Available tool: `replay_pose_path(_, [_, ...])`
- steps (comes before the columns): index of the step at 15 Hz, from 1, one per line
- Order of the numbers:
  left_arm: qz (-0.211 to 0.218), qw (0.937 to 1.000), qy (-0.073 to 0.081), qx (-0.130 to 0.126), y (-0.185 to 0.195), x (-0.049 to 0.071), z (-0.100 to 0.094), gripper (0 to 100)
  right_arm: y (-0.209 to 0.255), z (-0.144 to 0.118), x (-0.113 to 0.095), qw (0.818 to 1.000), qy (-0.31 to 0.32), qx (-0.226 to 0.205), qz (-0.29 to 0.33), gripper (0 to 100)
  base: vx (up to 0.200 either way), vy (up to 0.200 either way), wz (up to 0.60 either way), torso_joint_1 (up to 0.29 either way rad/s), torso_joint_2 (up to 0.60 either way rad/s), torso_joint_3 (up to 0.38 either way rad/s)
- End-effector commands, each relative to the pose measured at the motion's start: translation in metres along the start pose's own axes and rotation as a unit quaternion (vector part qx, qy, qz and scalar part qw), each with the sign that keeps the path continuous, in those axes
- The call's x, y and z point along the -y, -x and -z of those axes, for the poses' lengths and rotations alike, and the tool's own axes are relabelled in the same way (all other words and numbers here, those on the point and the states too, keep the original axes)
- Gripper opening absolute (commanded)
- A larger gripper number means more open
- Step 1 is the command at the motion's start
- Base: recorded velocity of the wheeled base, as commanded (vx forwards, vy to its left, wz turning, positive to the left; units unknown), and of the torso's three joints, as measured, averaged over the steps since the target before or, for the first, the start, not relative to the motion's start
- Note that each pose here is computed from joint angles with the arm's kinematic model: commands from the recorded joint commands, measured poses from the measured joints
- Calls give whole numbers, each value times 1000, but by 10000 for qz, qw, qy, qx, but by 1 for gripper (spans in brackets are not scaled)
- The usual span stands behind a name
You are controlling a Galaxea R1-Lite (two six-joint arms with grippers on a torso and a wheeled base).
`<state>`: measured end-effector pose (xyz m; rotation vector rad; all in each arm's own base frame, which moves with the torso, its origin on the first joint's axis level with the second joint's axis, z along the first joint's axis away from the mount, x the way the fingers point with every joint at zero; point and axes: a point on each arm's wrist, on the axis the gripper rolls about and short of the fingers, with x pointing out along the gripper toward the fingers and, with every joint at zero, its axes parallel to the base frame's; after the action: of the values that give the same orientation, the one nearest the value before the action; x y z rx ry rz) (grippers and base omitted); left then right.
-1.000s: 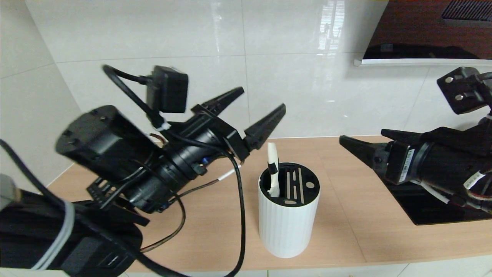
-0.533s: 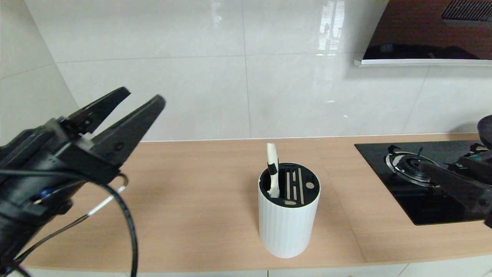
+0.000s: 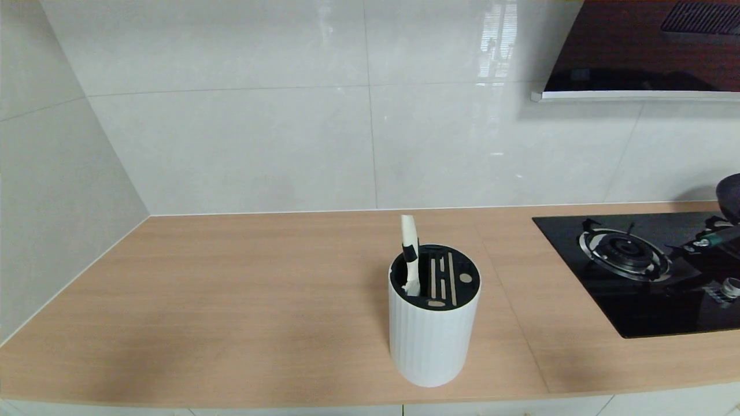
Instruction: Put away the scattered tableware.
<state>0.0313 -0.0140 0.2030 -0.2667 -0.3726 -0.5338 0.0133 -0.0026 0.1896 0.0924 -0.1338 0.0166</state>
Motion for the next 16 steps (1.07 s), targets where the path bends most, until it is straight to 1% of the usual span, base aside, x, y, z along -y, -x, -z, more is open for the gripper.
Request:
replay_pose_path(1, [-236,9968,-329,691,81,25,-7,100,46,9,11,9943,546,767,503,100,0,0,0,0,0,0])
replay_pose_path(2, [-391,9956,-424,741,80,25,-5,100,56,21,12,9935,622,669,676,100,0,0,0,0,0,0])
replay_pose_path(3, [-475,9931,-486,953,80,26,-6,100,55,24,12,9927,631,565,857,100,0,0,0,0,0,0])
replay_pose_path(4, [-557,9917,-573,1007,80,26,-3,100,54,27,12,9883,607,543,1286,100,0,0,0,0,0,0])
replay_pose_path(5, [-757,9891,-728,1030,80,27,0,100,53,38,12,9825,664,444,1684,100,0,0,0,0,0,0])
replay_pose_path(6, [-856,9868,-838,1093,82,30,1,100,56,45,11,9781,691,528,1891,100,0,0,0,0,0,0])
replay_pose_path(7, [-841,9854,-976,1112,91,34,10,100,59,63,10,9775,813,563,1862,100,0,0,0,0,0,0])
replay_pose_path(8, [-988,9841,-1074,1013,91,31,15,100,56,70,11,9778,817,533,1855,100,0,0,0,0,0,0])
replay_pose_path(9, [-1206,9809,-1169,982,91,28,20,100,55,73,12,9774,799,631,1854,100,0,0,0,0,0,0])
replay_pose_path(10, [-1386,9786,-1306,782,90,22,32,100,53,79,12,9777,825,671,1811,100,0,0,0,0,0,0])
replay_pose_path(11, [-1572,9723,-1704,295,90,14,52,100,52,82,11,9815,882,564,1602,100,0,0,0,0,0,0])
replay_pose_path(13, [-1950,9671,-1569,-449,92,7,66,100,51,86,11,9857,914,393,1359,100,0,0,0,0,0,0])
replay_pose_path(14, [-2285,9530,-1482,-1325,97,2,84,100,51,94,11,9874,954,-38,1260,100,0,0,0,0,0,0])
replay_pose_path(15, [-2500,9412,-1459,-1740,100,-1,92,100,51,99,11,9871,970,-251,1252,100,0,0,0,0,0,0])
replay_pose_path(16, [-2543,9382,-1407,-1877,102,-1,95,100,51,101,11,9869,968,-371,1236,100,0,0,0,0,0,0])
